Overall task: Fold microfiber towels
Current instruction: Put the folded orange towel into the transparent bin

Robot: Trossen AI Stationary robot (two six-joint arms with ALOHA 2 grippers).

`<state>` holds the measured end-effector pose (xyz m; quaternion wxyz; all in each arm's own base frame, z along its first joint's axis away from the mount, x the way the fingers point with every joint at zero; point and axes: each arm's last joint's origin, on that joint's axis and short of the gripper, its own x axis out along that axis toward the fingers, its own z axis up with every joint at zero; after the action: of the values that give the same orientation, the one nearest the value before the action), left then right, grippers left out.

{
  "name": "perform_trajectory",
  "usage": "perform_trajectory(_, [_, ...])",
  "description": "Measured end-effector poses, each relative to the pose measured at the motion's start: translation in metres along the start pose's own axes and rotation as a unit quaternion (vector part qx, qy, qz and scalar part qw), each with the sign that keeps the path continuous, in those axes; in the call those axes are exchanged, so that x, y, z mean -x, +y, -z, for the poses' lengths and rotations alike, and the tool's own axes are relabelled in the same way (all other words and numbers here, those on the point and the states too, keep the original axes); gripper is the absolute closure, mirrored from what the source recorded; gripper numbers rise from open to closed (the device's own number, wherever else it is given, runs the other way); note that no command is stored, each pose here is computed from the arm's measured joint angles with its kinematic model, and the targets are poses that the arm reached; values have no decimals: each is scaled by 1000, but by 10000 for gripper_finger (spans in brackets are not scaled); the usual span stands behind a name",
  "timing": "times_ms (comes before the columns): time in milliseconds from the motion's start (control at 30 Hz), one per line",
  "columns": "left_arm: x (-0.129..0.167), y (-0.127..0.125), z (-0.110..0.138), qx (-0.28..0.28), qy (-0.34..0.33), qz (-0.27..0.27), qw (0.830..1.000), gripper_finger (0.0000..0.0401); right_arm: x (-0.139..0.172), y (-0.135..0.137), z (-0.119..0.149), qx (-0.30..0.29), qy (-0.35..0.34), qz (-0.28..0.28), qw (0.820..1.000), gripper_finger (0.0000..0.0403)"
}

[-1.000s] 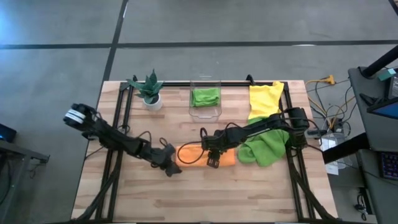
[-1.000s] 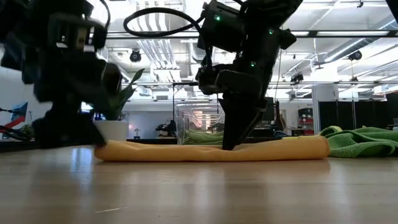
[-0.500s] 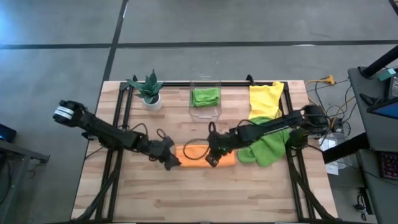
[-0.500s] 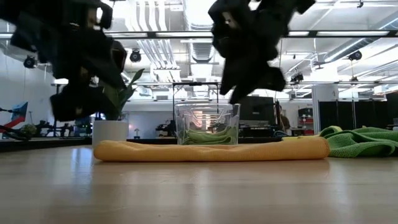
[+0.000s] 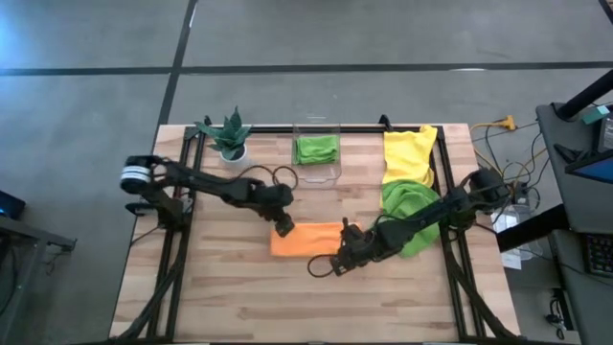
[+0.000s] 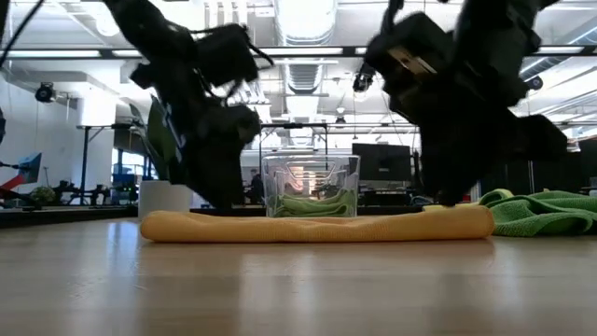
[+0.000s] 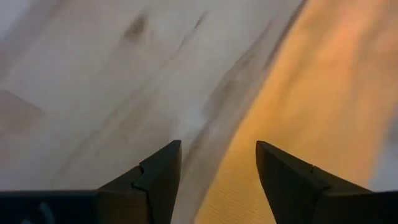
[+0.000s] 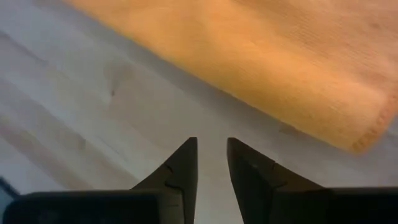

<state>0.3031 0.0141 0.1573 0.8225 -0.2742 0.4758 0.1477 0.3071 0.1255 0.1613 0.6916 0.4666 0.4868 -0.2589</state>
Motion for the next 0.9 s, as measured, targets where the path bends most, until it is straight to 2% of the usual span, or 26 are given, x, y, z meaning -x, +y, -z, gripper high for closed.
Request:
perform_trajectory(233, [-24, -5, 8, -29, 61, -51, 996, 210, -14, -27, -5, -29, -11, 47, 998, 325])
perform_trajectory(400, [-16, -18, 21, -37, 69, -54, 995, 210, -18, -39, -17, -23, -11, 59, 998, 326])
perform_trajectory(567, [-7, -37, 38, -12, 84, -33, 996, 210, -19, -44, -34, 10, -19, 70, 997, 326])
perform_trajectory(767, [-6, -63, 60, -7, 91, -10, 996, 210, -18, -46, -52, 44, -53, 83, 994, 326])
perform_trajectory(900, [-4, -85, 72, -5, 100, 64, 993, 210, -17, -46, -62, 79, -84, 98, 988, 326])
